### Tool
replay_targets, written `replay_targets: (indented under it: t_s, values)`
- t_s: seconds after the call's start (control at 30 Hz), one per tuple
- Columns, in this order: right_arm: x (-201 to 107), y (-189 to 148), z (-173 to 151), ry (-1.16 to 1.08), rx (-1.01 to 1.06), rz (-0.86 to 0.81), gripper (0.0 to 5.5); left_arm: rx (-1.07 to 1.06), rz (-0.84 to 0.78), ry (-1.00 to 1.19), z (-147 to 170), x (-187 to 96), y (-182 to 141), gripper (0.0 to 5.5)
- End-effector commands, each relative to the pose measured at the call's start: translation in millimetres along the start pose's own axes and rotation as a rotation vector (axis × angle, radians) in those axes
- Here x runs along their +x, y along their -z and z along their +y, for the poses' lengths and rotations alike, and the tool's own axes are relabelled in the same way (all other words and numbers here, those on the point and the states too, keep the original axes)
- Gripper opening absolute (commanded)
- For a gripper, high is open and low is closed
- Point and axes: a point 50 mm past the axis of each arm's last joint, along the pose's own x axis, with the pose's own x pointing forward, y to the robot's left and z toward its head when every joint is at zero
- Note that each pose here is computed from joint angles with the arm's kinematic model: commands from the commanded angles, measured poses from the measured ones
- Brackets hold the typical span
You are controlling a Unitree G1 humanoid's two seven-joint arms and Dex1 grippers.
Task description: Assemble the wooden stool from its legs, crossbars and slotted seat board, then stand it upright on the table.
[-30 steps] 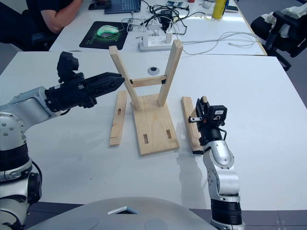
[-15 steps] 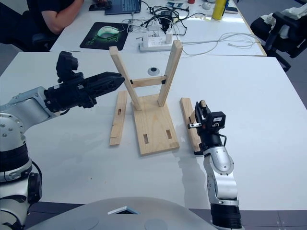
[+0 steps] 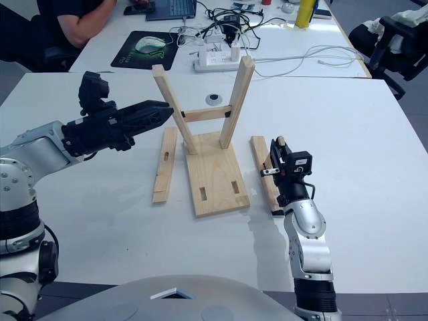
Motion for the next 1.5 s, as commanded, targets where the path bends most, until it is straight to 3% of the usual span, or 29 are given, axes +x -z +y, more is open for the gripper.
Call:
replay_targets:
  t_s: [0.03,0.53,0.83,0.93,1.03,1.2,1.5]
  values:
    - [-12.0,24.3,0.2,0.008,-0.002,0.140,0.93,0.009,0.013,-0.005,2.7,-0.4,-0.5,1.70]
    - [6.9,-9.2,2.9,-0.048,0.039,0.020,3.16,0.007,0.009,-0.014,5.5,-2.0,2.5,1.70]
    - [42.8,-114.2,-0.2,-0.141,0.033,-0.218,3.21,-0.001,-0.040,-0.084,2.8,-11.7,14.9,1.70]
    - [53.8,-147.4,5.1,-0.192,0.105,-0.293,2.83,0.002,-0.066,-0.103,-1.4,-14.0,17.6,1.70]
    - [68.9,-155.0,2.3,-0.191,0.147,-0.273,2.42,0.005,-0.091,-0.128,-1.3,-13.8,20.1,1.70]
    - [80.0,-142.3,-7.3,-0.166,0.112,-0.187,1.56,0.011,-0.129,-0.142,-3.7,-11.4,19.5,1.70]
    - [74.2,-103.8,-9.3,-0.193,0.103,-0.043,0.17,0.018,-0.130,-0.174,-4.0,-12.4,24.2,1.70]
